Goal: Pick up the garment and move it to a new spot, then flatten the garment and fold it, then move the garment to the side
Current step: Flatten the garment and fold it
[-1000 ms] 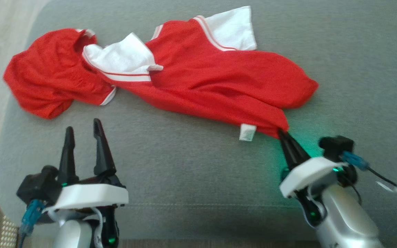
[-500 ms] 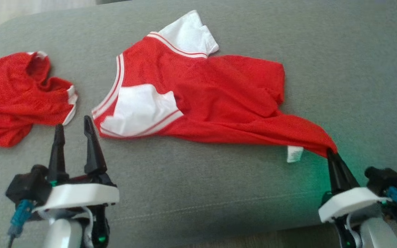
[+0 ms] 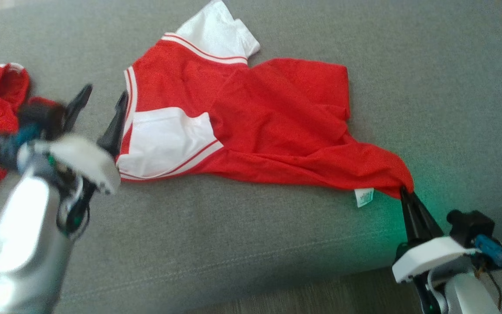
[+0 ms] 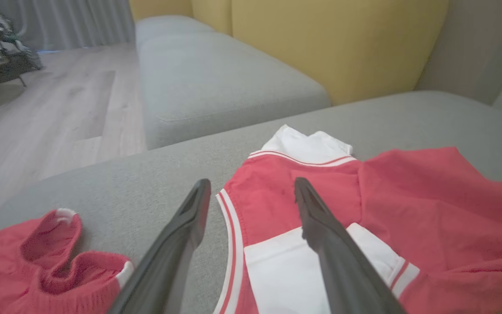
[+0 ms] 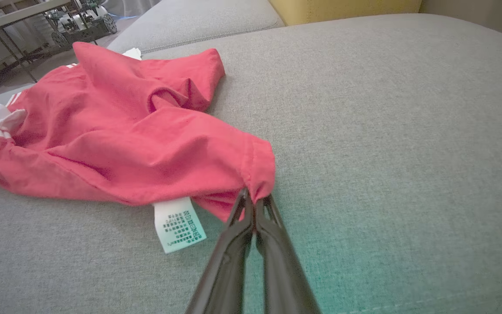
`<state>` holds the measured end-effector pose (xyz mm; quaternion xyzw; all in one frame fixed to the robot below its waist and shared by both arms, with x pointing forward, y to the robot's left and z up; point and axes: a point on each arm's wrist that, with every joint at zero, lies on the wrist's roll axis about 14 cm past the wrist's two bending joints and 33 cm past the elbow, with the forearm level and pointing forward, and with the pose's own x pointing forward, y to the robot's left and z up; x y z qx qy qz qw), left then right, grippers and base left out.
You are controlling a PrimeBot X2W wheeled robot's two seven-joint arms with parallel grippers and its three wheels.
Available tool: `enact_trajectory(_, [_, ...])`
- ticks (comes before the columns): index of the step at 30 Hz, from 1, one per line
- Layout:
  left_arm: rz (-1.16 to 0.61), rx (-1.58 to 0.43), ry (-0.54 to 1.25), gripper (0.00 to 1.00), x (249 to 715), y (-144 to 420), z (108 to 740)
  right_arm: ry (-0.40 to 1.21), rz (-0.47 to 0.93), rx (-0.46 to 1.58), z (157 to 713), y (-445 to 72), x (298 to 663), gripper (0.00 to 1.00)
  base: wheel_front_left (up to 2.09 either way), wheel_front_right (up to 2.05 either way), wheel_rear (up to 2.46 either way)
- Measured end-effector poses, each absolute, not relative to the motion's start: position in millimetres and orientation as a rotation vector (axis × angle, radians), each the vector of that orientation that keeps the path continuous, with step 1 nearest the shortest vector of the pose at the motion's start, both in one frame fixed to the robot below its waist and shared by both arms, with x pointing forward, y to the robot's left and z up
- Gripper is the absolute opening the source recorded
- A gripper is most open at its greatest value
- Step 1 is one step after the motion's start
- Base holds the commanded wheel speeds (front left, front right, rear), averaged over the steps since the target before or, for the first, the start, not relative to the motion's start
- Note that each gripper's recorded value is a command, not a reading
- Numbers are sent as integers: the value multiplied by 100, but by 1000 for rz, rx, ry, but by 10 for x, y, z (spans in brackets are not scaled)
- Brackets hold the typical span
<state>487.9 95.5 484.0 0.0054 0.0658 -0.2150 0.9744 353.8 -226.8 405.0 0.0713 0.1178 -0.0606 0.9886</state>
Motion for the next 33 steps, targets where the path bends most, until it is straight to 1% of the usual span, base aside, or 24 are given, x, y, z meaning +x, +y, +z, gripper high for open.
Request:
enact_trajectory(4, [-576, 109, 286, 100, 5043, 708, 4691, 232, -111, 138, 4051, -2251, 3652, 0, 0, 0, 0])
enact_trajectory(7, [-593, 153, 450, 100, 5119, 777, 4439, 231, -106, 153, 4043, -2226, 3719, 0, 0, 0, 0])
enact_trajectory(12, [-613, 265, 618, 100, 5150, 935, 4112, 216, -123, 167, 4080, -2283, 3782, 0, 0, 0, 0])
enact_trajectory(18, [-682, 291, 694, 100, 5026, 841, 3886, 220, -151, 177, 4063, -2359, 3742, 0, 0, 0, 0])
enact_trajectory(25, [-709, 358, 663, 100, 5120, 861, 3846, 224, -168, 193, 4040, -2394, 3732, 0, 0, 0, 0])
enact_trajectory(33, [-739, 367, 711, 100, 5074, 852, 3656, 240, -174, 198, 3976, -2402, 3745, 0, 0, 0, 0])
